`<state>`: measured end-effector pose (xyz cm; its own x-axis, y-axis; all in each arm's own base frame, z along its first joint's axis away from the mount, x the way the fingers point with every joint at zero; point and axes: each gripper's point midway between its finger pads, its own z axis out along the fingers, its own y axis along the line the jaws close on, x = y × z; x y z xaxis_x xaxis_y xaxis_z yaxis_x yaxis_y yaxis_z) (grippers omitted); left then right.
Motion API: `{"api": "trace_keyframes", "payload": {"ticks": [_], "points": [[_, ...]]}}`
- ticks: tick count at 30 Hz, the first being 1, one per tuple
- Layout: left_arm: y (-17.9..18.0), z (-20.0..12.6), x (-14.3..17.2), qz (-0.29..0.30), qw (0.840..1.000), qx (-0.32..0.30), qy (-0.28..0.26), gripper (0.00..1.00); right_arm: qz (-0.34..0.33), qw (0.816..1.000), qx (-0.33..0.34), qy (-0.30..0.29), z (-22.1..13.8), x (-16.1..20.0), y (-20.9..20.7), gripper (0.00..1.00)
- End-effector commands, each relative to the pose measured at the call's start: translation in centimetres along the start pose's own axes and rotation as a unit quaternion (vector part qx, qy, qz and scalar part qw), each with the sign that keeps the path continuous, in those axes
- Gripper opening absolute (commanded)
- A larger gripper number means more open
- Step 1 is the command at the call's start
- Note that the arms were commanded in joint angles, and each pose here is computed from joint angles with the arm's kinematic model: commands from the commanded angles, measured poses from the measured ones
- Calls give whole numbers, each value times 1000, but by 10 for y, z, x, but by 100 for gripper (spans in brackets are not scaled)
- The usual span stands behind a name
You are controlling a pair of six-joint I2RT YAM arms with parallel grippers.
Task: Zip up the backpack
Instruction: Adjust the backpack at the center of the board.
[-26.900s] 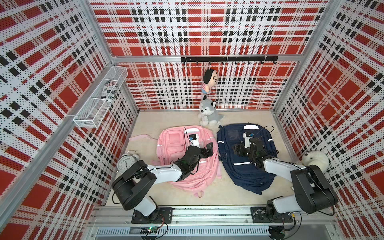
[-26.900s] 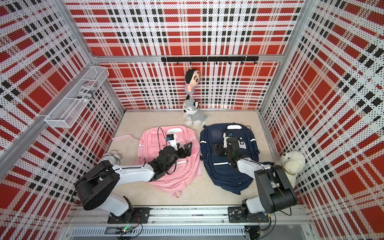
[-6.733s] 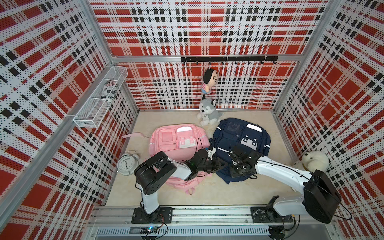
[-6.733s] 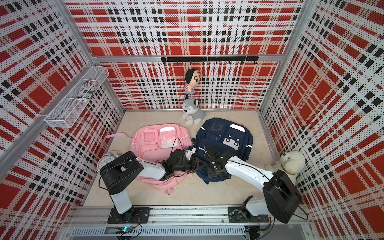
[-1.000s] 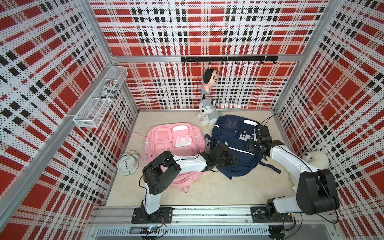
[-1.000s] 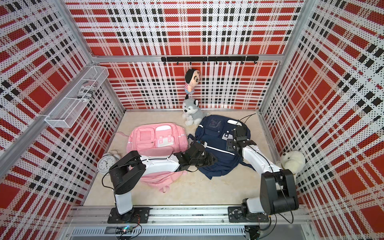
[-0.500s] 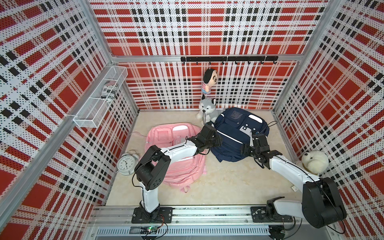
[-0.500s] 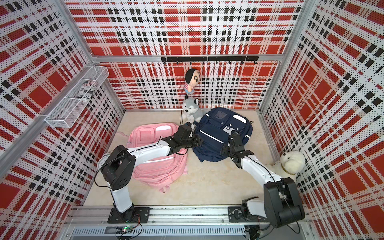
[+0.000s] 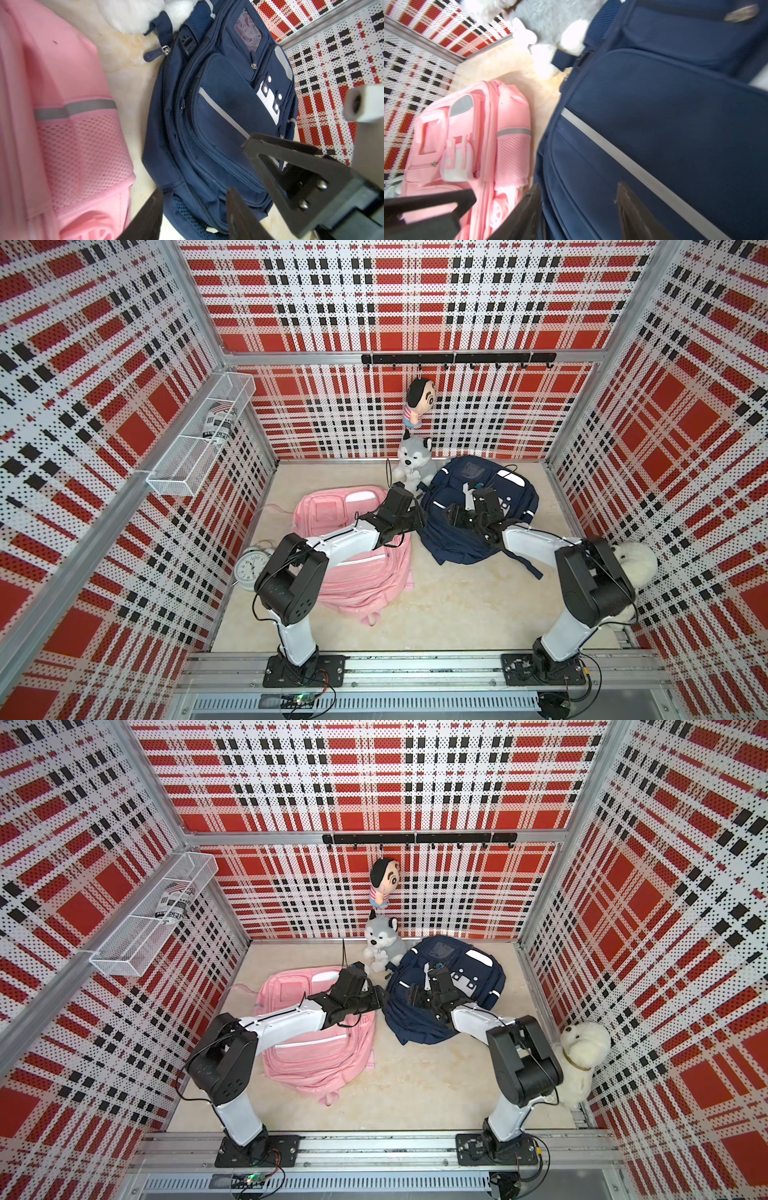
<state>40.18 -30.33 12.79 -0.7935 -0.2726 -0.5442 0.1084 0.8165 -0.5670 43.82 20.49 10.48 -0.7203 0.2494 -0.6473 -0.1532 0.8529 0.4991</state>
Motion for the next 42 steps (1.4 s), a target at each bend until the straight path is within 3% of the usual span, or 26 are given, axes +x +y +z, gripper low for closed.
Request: {"api": "trace_keyframes", "payload": {"ticks": [1,7,13,19,26,36,42], "points": [[6,-9,-8,5,1000,-1,-17,52,15,998,-59,-25,19,-21,25,61],[15,-12,-5,-3,1000,1,-19,52,36,998,-42,16,42,-4,16,59],[23,-12,-10,-11,1000,5,-24,52,54,991,32,115,35,62,-24,59],[22,-9,-17,-4,999,4,-31,52,39,978,79,192,13,119,-54,55],[14,-2,-18,-1,999,18,-26,52,-25,962,133,238,-27,147,-81,55],[2,6,-27,10,999,26,-33,52,-62,953,167,244,-56,140,-86,54],[-9,45,-40,37,999,36,-15,52,-58,974,124,182,-59,104,-53,53]]}}
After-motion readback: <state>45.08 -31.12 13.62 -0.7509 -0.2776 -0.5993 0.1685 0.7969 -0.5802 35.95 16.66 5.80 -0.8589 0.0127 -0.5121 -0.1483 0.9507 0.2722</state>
